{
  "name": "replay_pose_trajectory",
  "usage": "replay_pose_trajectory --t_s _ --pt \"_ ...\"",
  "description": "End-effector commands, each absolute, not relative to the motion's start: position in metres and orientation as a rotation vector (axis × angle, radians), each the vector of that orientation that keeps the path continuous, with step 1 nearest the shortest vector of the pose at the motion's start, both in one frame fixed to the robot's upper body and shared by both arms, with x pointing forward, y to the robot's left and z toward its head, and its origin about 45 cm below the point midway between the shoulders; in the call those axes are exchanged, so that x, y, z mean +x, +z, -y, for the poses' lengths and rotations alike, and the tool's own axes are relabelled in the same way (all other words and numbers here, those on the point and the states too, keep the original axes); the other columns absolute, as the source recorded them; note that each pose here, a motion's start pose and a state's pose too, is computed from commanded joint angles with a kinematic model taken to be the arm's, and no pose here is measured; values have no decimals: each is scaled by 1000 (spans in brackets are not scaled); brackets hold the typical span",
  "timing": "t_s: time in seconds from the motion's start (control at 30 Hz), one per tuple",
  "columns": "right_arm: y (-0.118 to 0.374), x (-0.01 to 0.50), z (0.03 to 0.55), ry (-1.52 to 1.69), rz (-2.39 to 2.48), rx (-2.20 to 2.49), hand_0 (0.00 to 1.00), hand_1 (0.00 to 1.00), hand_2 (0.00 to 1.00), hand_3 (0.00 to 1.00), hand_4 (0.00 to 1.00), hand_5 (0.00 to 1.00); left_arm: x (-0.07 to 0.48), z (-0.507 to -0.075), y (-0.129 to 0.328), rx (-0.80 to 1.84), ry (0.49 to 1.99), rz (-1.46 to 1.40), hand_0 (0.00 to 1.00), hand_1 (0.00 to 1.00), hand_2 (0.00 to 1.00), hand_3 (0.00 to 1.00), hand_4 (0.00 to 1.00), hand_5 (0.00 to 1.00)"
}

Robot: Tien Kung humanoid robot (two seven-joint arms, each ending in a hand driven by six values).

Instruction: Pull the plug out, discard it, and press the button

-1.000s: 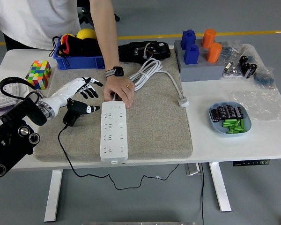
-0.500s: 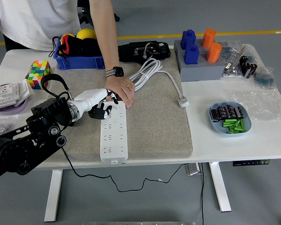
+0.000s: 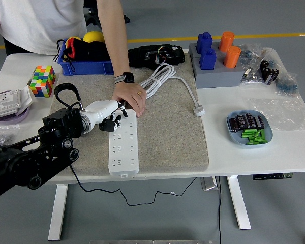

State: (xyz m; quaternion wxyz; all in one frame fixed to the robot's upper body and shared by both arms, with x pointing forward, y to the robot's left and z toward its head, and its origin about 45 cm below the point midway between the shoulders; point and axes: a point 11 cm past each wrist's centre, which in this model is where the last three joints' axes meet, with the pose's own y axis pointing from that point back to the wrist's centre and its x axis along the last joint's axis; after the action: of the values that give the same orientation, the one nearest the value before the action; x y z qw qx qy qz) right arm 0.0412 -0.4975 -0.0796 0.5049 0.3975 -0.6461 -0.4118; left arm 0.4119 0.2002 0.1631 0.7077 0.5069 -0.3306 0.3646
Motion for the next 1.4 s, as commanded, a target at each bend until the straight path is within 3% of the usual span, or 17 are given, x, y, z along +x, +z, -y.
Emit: replay_pose_trajectory --t_s 0.7,1.1,1.13,1.3,1.33,1.4 --pt "-80 41 496 -1000 1564 958 804 696 683 664 769 657 412 -203 156 1150 799 728 20 29 125 638 170 2" --pt "-81 40 495 -1003 1563 959 804 696 683 663 769 657 420 -225 200 986 999 769 20 30 123 632 169 2" --pt "-81 40 494 -1003 1562 959 804 696 683 664 769 657 420 -229 204 967 1022 763 109 113 182 676 391 2" --pt "-81 41 494 -1002 1565 960 804 696 683 664 769 657 416 -256 210 912 1128 709 109 113 182 676 391 2" --pt "-81 41 494 -1001 1565 961 804 696 683 663 769 657 415 -262 211 905 1149 699 417 518 533 731 653 2" --pt "-81 42 494 -1000 1564 962 804 696 683 663 769 657 413 -276 209 894 1190 674 417 518 533 731 653 2"
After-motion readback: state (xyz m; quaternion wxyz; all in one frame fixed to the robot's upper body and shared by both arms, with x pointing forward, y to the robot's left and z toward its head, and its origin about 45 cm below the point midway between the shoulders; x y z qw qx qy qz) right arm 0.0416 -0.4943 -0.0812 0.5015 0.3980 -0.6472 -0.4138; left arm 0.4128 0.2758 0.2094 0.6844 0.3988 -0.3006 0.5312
